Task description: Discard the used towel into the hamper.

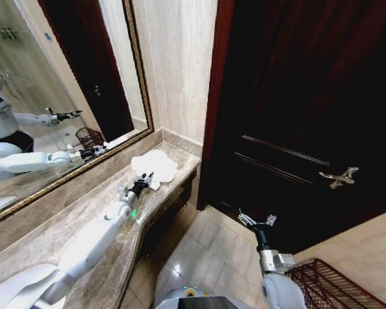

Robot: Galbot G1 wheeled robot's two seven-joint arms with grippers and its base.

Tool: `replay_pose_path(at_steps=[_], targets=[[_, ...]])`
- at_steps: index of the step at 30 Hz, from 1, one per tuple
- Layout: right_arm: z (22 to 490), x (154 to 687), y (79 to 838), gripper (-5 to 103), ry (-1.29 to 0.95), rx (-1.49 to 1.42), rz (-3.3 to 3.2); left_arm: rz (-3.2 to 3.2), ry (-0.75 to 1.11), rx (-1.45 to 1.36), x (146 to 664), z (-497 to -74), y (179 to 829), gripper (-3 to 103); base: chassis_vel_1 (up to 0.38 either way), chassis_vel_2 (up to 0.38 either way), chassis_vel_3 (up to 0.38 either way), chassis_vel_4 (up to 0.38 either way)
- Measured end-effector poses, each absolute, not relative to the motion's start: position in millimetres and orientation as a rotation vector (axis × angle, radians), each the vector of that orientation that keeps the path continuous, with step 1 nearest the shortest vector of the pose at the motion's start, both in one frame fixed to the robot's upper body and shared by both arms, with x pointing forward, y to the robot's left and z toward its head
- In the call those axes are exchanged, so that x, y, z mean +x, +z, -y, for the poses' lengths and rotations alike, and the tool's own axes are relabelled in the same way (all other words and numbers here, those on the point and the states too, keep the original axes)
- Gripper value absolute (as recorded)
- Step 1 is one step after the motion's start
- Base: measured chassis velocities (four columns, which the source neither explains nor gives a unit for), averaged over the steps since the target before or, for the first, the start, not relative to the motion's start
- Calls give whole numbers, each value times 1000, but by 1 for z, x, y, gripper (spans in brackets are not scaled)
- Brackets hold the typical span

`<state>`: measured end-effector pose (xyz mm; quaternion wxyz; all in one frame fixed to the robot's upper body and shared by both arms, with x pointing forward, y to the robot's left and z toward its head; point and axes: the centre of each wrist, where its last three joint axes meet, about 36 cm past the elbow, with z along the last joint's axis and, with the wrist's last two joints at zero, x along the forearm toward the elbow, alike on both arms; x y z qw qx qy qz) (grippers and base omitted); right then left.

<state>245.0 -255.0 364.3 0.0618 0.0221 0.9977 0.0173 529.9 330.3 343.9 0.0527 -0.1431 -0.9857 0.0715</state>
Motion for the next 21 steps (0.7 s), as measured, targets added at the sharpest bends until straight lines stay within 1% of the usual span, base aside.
replay_pose_path(at_steps=[1, 2, 3, 5, 6, 8, 15, 21], targets=[[255, 245, 364, 100, 52, 67, -3017, 2997, 217, -435, 530, -330, 344, 26, 0, 0, 0, 0], [255, 245, 364, 100, 53, 68, -3016, 3002, 223, -434, 530, -330, 343, 22, 0, 0, 0, 0], [255, 244, 364, 100, 55, 71, -3017, 3011, 235, -437, 530, -329, 341, 14, 0, 0, 0, 0], [255, 244, 363, 100, 56, 72, -3018, 3020, 243, -441, 528, -329, 340, 7, 0, 0, 0, 0], [255, 244, 363, 100, 56, 72, -3018, 3020, 243, -441, 528, -329, 340, 7, 0, 0, 0, 0], [255, 243, 363, 100, 58, 72, -3020, 3026, 250, -445, 526, -329, 339, 2, 0, 0, 0, 0], [255, 243, 365, 100, 65, 67, -3020, 3075, 275, -465, 515, -329, 340, 2, 0, 0, 0, 0], [254, 243, 368, 100, 66, 64, -3013, 3184, 303, -499, 500, -328, 370, 2, 0, 0, 0, 0]])
